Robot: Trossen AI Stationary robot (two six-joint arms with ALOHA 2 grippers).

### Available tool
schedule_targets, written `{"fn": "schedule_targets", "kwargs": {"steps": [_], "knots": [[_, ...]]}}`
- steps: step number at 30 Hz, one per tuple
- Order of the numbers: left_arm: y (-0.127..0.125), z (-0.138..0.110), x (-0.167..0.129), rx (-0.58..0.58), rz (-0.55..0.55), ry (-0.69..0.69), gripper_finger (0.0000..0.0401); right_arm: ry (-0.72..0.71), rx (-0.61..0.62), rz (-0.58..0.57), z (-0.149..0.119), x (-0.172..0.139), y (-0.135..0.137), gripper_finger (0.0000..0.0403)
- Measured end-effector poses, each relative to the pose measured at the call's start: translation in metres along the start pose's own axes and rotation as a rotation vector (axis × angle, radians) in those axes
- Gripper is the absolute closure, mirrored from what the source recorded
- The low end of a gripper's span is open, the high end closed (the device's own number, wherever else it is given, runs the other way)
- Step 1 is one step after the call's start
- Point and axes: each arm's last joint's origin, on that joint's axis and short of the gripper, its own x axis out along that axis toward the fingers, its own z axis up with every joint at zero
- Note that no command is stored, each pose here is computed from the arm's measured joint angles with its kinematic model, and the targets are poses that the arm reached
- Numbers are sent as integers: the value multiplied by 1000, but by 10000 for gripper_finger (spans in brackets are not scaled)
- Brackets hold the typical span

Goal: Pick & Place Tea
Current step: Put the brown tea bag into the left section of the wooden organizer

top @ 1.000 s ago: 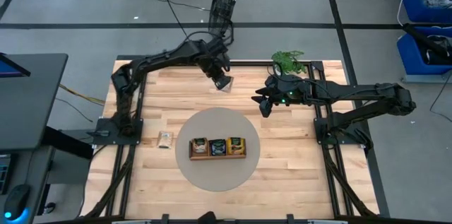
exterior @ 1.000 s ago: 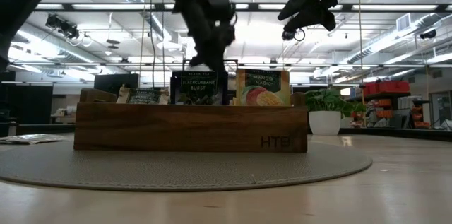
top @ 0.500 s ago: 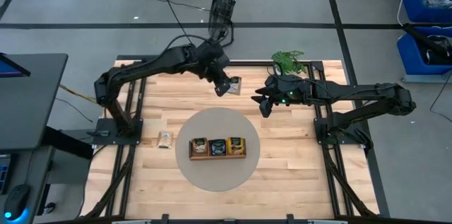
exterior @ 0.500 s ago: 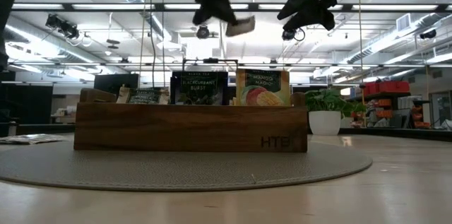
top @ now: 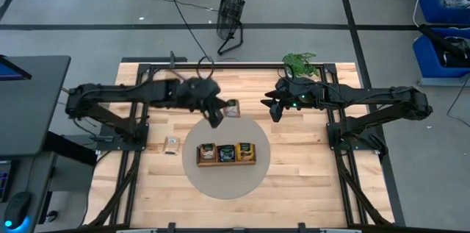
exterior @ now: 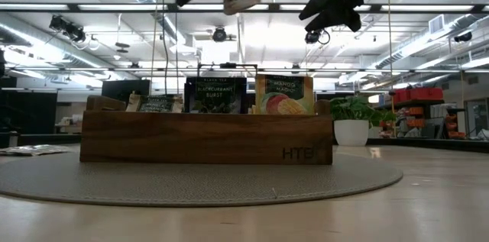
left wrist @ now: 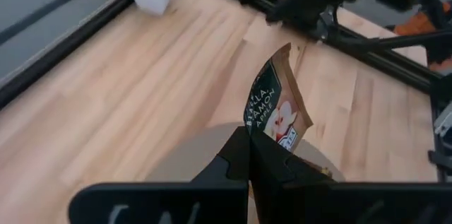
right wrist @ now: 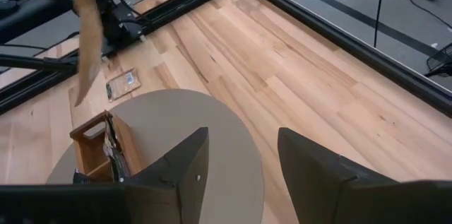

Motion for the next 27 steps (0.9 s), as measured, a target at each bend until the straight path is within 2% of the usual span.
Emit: {"fn": "schedule_targets", "kwargs": {"steps": [6,11,15,27], "knots": [[-16,-35,-18,-33,28,16,400,-12,-5,-28,0,0,-1,224],[-36,-65,-22,14,47,66,399,-27,-5,-62,1,0,-2,224],[-48,-89,-24,-20,93,70,399,-35,3,-78,1,0,-2,224],[-67,-144,-35,-7,132,100,399,-42,31,-95,1,0,-3,224]]}}
